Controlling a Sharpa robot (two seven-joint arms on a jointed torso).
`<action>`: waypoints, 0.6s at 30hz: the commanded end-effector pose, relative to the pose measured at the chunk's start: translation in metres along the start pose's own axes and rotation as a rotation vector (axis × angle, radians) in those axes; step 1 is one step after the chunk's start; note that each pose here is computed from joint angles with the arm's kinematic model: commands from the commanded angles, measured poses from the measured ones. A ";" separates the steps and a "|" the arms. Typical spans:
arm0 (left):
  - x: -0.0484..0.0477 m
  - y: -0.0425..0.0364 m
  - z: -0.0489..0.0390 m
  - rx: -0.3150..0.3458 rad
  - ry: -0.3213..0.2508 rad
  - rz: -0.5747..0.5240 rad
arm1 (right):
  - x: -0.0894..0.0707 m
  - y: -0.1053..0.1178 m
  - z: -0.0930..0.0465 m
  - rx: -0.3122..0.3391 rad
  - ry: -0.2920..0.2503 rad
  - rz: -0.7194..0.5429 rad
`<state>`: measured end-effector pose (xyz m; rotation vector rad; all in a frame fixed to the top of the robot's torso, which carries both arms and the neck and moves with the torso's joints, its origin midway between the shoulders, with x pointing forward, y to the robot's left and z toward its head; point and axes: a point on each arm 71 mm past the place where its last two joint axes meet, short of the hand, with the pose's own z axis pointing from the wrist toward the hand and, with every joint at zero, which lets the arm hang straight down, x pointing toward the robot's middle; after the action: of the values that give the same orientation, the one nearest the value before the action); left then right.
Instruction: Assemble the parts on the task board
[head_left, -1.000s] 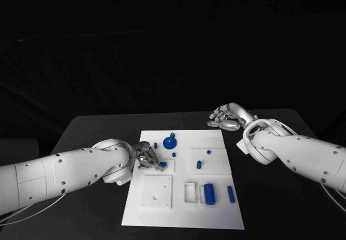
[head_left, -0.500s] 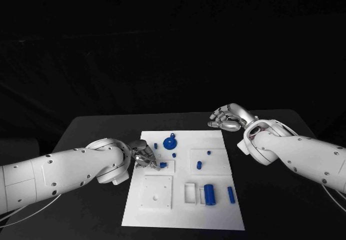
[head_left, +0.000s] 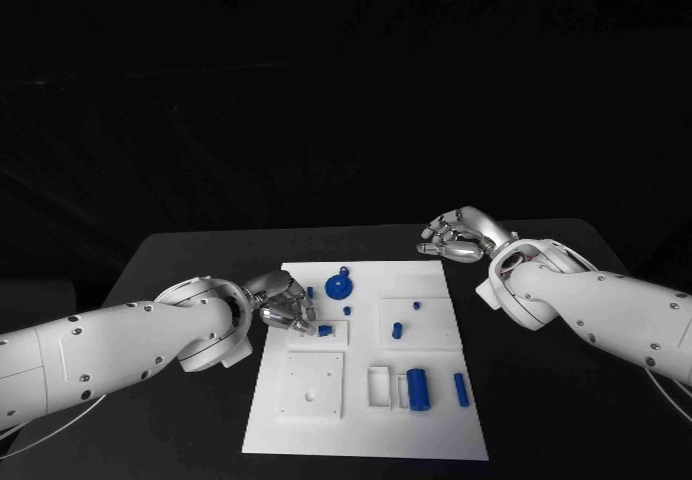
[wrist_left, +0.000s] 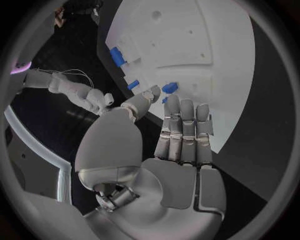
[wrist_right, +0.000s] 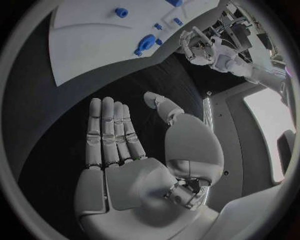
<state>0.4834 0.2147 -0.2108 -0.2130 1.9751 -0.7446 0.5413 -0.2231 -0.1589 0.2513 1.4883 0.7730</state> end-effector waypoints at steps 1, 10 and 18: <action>-0.0064 -0.0098 -0.0025 0.160 -0.093 0.085 | 0.000 0.001 0.000 -0.013 0.009 0.003; 0.0000 -0.0032 -0.0053 0.213 -0.122 0.204 | 0.000 0.000 -0.001 -0.012 0.008 0.004; 0.0093 0.0049 -0.0029 0.218 -0.117 0.246 | -0.001 -0.001 -0.001 -0.008 0.005 0.003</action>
<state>0.4775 0.2182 -0.2224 0.0448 1.8111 -0.7520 0.5413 -0.2255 -0.1593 0.2569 1.4881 0.7726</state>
